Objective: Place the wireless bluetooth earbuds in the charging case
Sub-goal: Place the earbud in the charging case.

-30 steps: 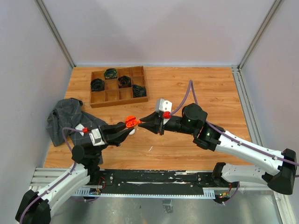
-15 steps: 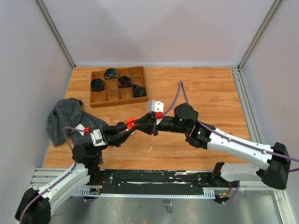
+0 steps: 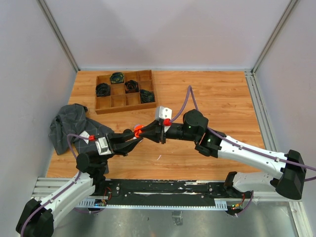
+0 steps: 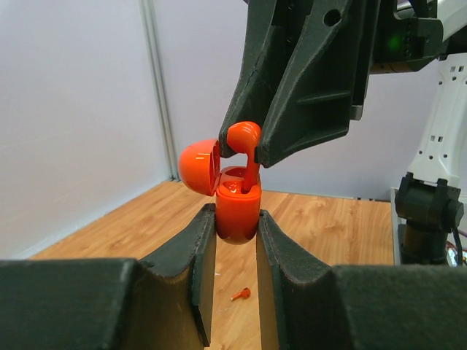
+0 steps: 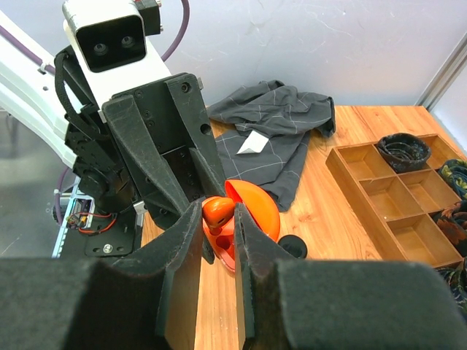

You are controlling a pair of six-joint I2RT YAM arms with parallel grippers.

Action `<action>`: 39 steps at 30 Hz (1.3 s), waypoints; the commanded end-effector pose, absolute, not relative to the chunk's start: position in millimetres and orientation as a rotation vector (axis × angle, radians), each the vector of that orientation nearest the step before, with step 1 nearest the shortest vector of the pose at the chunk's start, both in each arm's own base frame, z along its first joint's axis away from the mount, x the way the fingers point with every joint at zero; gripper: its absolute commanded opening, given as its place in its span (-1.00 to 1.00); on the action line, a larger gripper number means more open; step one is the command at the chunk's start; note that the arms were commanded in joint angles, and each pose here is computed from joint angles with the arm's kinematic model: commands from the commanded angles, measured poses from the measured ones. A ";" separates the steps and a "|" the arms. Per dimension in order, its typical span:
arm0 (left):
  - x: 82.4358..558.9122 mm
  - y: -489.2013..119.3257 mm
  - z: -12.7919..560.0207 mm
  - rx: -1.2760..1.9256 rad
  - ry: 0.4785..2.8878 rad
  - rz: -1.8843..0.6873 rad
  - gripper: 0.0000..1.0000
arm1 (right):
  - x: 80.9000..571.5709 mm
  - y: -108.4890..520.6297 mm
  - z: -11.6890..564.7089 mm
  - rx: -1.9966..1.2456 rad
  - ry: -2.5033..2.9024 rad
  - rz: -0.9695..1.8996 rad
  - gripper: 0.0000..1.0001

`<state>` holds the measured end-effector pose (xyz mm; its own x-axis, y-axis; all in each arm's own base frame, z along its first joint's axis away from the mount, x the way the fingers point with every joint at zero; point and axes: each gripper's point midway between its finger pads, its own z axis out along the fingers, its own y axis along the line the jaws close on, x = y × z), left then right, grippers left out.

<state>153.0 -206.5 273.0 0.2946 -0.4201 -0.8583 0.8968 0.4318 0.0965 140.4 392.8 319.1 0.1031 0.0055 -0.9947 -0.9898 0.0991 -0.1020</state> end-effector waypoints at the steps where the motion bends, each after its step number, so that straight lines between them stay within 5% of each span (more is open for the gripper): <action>1: 147.3 -205.8 229.5 0.669 0.946 -0.985 -0.99 | 134.5 395.1 319.1 -1.182 1.151 1.079 -0.77; 29: 145.3 -206.2 230.3 0.673 0.941 -0.994 -0.99 | 148.3 380.0 287.5 -1.182 1.264 1.018 -0.48; 39: 147.2 -206.5 229.0 0.669 0.953 -0.993 -0.99 | 151.6 374.9 291.9 -1.171 1.268 1.013 -0.13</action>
